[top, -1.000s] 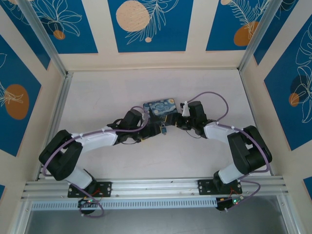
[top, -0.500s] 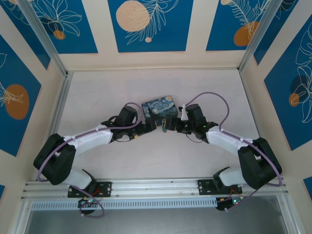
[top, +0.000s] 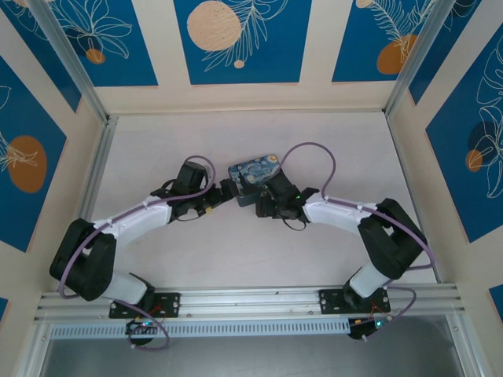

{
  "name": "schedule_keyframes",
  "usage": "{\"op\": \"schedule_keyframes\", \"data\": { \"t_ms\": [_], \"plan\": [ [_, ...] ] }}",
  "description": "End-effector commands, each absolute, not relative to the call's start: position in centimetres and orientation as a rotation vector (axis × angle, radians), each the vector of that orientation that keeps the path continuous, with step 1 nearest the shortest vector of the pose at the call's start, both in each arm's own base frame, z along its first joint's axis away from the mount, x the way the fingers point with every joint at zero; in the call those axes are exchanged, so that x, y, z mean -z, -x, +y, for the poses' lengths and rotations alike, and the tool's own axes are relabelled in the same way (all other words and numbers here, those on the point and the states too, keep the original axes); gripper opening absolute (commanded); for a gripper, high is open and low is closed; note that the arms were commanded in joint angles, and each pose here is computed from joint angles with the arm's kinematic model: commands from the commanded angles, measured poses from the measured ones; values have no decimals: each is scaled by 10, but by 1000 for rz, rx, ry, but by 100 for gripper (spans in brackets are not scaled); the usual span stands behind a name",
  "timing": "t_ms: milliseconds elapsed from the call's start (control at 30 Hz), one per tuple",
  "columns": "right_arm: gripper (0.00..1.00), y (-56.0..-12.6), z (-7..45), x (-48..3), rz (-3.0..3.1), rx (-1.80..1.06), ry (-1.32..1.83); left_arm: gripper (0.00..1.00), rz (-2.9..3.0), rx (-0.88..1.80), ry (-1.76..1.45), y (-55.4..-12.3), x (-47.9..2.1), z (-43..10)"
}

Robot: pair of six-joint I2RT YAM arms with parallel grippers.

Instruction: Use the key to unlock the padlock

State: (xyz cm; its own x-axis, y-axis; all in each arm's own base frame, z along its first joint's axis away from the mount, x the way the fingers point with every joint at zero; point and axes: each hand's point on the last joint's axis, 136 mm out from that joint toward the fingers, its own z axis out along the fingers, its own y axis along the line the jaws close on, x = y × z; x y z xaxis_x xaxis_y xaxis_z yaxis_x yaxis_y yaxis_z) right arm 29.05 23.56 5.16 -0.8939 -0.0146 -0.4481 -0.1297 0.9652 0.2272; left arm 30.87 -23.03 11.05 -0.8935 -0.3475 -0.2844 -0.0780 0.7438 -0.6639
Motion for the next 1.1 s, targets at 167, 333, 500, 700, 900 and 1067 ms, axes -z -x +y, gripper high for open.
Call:
{"op": "schedule_keyframes", "data": {
  "t_ms": [167, 333, 500, 700, 900, 1067],
  "plan": [
    [64, -304, 233, -37, 2673, -73, 117, 100, 2538, 958, 348, -306, -114, -219],
    [63, -311, 241, -32, 2668, -35, 149, 100, 2537, 966, 353, -306, -113, -217],
    [58, -316, 244, -28, 2668, 5, 156, 100, 2535, 974, 360, -307, -113, -215],
    [45, -315, 241, -27, 2671, 22, 146, 100, 2535, 987, 366, -307, -111, -216],
    [41, -311, 240, -34, 2672, -42, 163, 100, 2528, 999, 357, -307, -114, -217],
    [34, -308, 245, -39, 2677, -233, 167, 100, 2525, 1007, 352, -308, -116, -219]
  ]
}}
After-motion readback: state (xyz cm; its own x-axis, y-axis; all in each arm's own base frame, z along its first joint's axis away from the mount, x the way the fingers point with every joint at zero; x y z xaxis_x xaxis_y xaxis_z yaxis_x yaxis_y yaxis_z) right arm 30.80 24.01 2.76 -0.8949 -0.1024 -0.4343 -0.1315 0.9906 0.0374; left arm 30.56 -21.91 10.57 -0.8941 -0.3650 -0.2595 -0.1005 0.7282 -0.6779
